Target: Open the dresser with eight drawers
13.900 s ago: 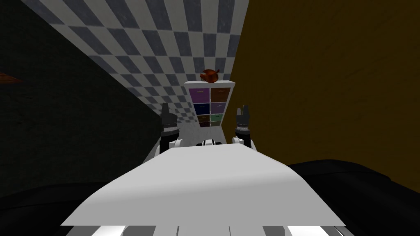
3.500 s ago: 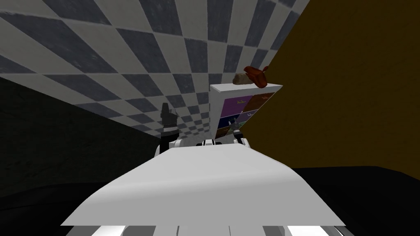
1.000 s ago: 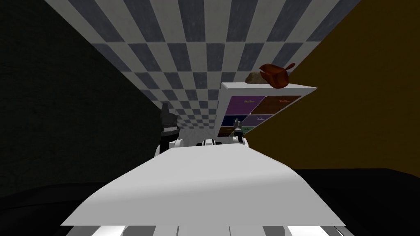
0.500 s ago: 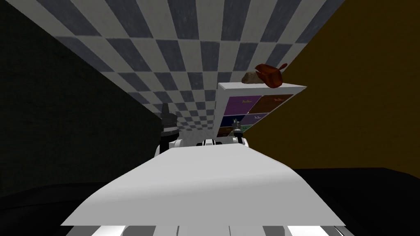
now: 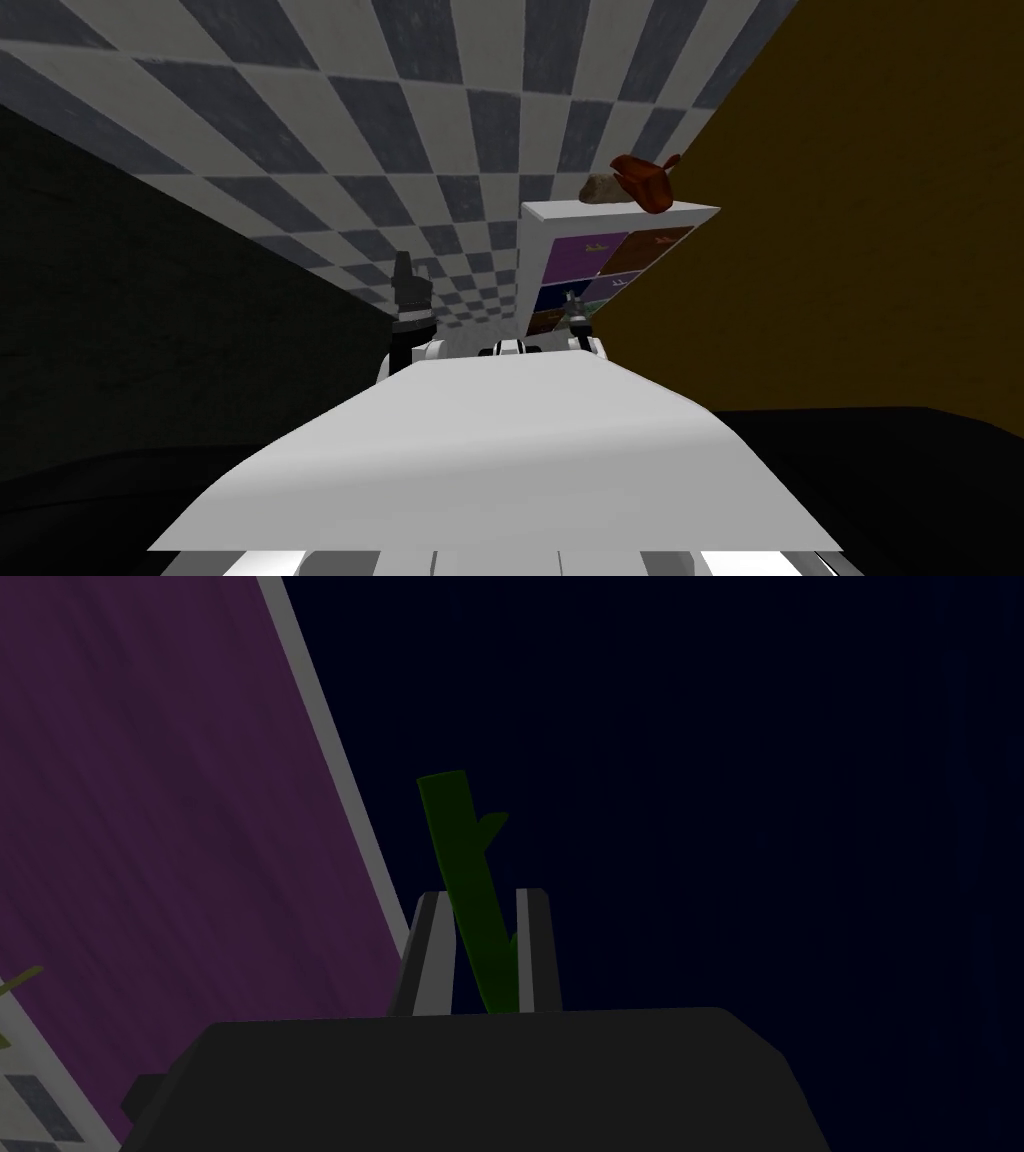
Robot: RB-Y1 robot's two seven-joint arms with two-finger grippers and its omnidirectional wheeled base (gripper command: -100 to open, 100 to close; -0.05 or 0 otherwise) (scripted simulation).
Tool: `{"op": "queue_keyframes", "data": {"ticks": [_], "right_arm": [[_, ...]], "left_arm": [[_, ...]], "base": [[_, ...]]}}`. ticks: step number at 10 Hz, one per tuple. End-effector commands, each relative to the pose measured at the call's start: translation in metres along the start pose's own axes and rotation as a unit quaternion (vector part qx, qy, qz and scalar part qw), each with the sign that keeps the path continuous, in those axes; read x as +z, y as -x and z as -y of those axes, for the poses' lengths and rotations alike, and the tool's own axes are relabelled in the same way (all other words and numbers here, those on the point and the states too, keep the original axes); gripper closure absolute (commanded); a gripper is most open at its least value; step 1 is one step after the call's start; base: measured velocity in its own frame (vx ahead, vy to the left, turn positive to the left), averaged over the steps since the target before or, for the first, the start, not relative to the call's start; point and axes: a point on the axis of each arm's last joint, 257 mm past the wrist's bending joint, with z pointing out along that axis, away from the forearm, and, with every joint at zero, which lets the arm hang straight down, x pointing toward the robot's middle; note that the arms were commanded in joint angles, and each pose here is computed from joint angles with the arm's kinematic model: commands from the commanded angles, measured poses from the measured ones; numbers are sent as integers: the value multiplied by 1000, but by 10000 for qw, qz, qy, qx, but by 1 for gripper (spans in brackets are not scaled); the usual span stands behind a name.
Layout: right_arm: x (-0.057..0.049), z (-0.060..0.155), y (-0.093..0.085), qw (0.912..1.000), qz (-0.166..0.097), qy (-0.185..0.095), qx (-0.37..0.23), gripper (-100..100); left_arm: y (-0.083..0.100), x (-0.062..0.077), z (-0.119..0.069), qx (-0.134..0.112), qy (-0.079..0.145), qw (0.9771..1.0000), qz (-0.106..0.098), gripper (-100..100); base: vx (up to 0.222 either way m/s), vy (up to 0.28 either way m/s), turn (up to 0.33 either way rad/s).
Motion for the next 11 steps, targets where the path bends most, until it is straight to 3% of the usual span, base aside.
{"op": "queue_keyframes", "data": {"ticks": [1, 4, 6, 7, 9, 10, 11], "right_arm": [[2, 6, 5, 9998, 179, -43, 74, 100], [-6, -1, 27, 9977, 660, 107, 114, 100], [-7, -5, 30, 9970, 713, 199, 226, 100], [-13, -9, 40, 9949, 941, 287, 228, 100], [-13, -13, 42, 9941, 975, 362, 315, 100], [-19, -17, 51, 9911, 1197, 467, 343, 100], [-20, -21, 53, 9901, 1231, 549, 385, 100]], "left_arm": [[0, 0, 0, 0, -1, 10000, 0, 0], [0, 0, 0, 0, -1, 10000, 0, 0], [0, 0, 0, 0, -1, 10000, 0, 0], [0, 0, 0, 0, -1, 10000, -1, 0], [0, 0, 0, 0, -1, 10000, 0, 0], [0, 0, 0, 0, -1, 10000, -1, 0], [0, 0, 0, 0, 0, 10000, 0, 0]], "base": [[31, 18, -30], [80, 50, -300], [59, 50, -105], [58, 42, -334], [44, 38, -118], [60, 56, -344], [66, 72, -231]]}}
